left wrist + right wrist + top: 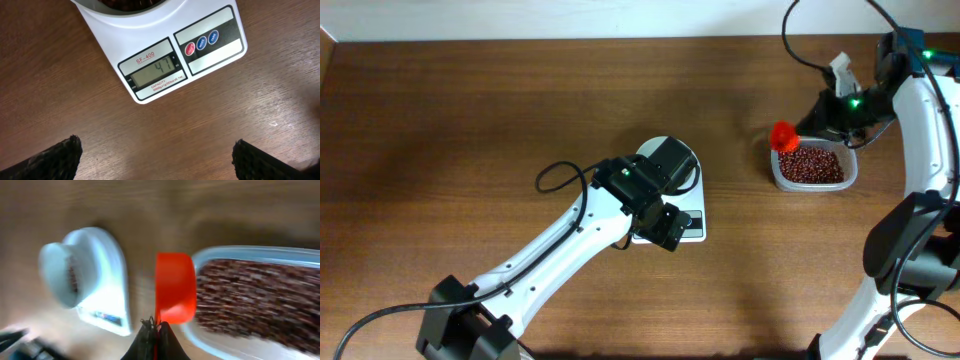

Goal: Scoop item into bowl and weigh 50g on scale

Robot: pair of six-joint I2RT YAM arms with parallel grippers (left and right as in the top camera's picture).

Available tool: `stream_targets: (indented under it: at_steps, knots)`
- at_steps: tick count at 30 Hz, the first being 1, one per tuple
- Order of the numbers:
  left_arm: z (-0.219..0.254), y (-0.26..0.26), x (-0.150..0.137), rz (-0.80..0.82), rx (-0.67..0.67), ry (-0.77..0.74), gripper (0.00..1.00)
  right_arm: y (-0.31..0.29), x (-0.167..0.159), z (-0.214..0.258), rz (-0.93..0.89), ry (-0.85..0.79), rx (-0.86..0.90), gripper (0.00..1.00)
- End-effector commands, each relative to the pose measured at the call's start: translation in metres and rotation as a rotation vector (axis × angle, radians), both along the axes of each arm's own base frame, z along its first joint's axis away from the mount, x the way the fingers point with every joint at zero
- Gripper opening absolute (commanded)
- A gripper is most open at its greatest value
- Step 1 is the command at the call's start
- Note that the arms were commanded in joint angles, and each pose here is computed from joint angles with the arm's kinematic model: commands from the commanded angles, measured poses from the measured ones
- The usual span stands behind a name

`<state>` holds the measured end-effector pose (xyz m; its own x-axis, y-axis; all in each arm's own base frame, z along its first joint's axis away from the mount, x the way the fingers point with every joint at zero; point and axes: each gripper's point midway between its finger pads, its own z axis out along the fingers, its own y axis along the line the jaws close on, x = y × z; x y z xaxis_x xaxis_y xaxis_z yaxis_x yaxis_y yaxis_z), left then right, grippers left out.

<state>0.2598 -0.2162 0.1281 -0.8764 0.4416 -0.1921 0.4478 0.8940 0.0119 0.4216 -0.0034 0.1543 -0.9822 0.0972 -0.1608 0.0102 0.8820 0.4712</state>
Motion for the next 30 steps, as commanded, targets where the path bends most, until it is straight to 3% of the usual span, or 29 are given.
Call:
stream_targets:
  at_steps: [1,7,24,30]
  knots:
    - [0.002,0.000,0.003,-0.004,0.003,-0.010,0.99,-0.041,0.000,0.004,-0.115,0.007,-0.233,0.04]
    - [0.002,0.000,0.003,-0.004,0.003,-0.010,0.99,-0.056,0.019,0.002,-0.295,-0.008,-0.275,0.04]
    - [0.002,0.000,0.003,-0.004,0.003,-0.010,0.99,-0.070,0.016,-0.035,-0.298,0.071,-0.356,0.04]
    - [0.002,0.000,0.003,-0.004,0.003,-0.010,0.99,-0.046,0.019,-0.055,-0.251,0.066,-0.316,0.04]
